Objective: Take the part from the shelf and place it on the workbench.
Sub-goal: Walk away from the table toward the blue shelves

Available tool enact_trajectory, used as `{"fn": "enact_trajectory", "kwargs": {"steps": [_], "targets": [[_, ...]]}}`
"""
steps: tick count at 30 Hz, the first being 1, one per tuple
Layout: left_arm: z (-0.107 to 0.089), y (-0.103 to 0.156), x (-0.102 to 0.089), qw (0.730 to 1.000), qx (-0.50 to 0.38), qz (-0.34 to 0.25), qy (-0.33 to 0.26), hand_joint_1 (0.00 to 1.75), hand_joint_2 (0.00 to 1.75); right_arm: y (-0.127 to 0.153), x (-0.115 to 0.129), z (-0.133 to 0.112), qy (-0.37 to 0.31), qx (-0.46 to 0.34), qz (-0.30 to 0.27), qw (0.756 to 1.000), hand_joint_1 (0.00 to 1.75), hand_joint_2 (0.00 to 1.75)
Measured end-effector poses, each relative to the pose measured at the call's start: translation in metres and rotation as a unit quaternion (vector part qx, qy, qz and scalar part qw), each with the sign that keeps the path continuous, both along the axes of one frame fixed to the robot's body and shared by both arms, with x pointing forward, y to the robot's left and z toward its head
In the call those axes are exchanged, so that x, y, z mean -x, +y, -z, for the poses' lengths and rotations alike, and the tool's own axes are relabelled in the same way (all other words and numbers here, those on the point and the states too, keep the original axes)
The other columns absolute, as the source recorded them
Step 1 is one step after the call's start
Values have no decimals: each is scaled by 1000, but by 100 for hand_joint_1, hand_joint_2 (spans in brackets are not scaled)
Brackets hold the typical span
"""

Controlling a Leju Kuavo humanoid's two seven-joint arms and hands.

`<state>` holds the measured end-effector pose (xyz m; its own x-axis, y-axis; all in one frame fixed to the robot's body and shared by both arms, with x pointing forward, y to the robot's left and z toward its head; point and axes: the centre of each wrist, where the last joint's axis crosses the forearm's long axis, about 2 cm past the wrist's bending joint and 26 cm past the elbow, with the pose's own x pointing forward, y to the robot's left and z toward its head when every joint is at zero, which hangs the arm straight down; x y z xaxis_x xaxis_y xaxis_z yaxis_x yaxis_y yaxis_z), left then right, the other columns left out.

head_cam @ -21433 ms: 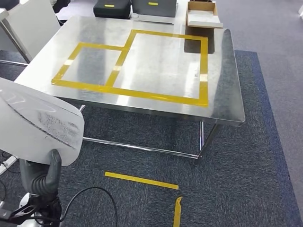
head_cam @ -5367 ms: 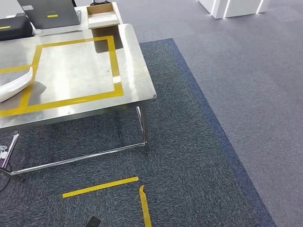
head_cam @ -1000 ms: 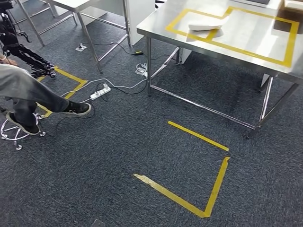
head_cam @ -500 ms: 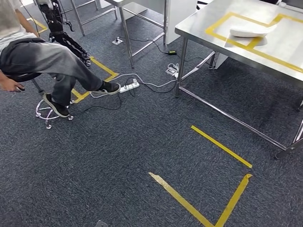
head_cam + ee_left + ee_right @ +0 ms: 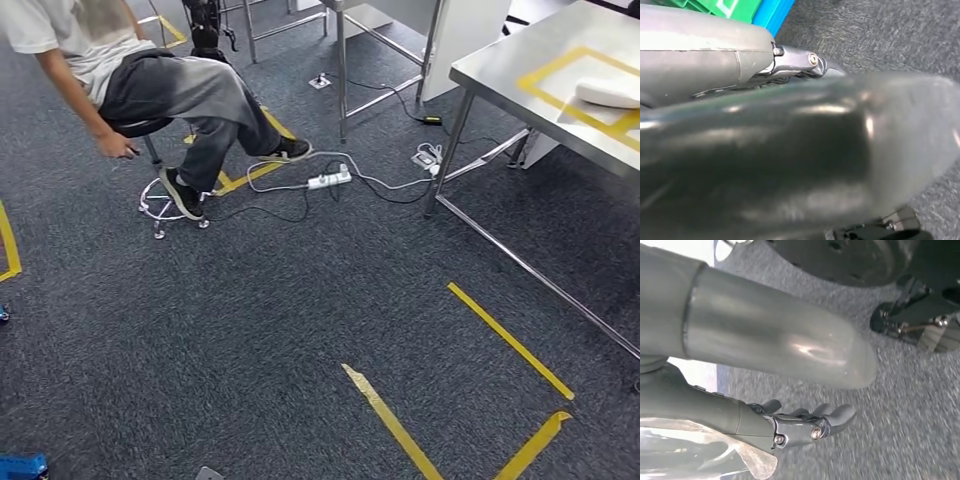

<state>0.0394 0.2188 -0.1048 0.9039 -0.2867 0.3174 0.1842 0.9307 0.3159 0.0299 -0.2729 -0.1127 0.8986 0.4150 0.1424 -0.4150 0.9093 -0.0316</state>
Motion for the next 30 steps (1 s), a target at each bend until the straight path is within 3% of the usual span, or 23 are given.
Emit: {"fn": "enact_trajectory", "kwargs": {"steps": [30], "targets": [[2, 15, 8, 999, -34, 11, 19, 0, 0, 46, -10, -5, -26, -53, -82, 995, 0, 0]]}}
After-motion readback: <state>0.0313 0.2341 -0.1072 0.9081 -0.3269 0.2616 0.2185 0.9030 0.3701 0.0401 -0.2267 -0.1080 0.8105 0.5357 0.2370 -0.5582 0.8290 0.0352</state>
